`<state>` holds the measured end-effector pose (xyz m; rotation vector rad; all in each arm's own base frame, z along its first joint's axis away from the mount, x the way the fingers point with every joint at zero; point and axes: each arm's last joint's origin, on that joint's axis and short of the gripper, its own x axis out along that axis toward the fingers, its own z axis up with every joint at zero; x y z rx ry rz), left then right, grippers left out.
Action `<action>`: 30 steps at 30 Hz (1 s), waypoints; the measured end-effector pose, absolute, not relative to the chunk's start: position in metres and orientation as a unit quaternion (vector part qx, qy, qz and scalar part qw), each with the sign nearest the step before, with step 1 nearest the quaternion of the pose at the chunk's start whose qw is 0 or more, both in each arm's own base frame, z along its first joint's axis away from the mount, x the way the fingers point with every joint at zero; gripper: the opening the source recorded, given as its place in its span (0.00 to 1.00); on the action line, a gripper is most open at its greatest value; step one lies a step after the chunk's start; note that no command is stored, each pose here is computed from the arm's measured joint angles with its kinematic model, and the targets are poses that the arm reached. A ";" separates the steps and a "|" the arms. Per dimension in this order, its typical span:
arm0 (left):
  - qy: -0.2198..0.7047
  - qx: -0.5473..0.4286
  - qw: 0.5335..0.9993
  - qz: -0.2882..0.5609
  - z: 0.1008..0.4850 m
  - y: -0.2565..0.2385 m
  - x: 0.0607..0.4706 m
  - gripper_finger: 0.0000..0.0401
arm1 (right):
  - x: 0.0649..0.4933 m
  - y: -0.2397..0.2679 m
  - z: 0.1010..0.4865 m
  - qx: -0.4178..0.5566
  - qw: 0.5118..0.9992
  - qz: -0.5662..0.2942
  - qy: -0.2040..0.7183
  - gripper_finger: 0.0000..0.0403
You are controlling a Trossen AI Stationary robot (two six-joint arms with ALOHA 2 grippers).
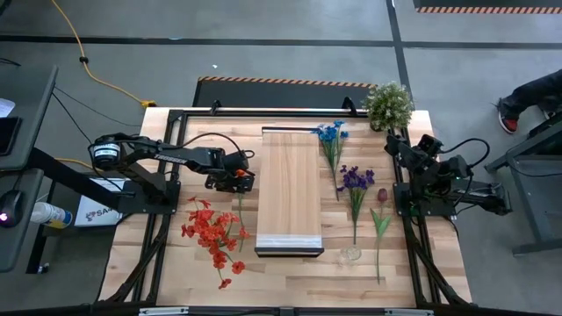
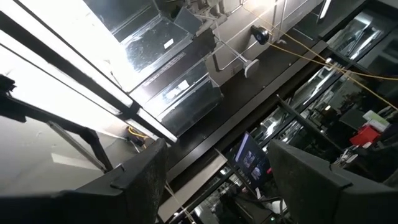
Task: Pick and place flowers into a vace then onto a shelf
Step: Put the light orange flower into the left transparent vase
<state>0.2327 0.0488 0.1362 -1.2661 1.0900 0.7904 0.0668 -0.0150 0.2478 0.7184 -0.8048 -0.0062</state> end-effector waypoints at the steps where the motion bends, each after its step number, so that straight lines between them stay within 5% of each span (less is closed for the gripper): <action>1: 0.471 -0.546 0.603 0.342 0.136 0.049 0.233 0.58 | 0.067 -0.015 0.248 0.342 0.858 -0.003 -0.383 0.66; 30: 0.473 -0.520 0.611 0.364 0.134 0.050 0.230 0.58 | 0.067 -0.015 0.248 0.342 0.858 -0.003 -0.383 0.67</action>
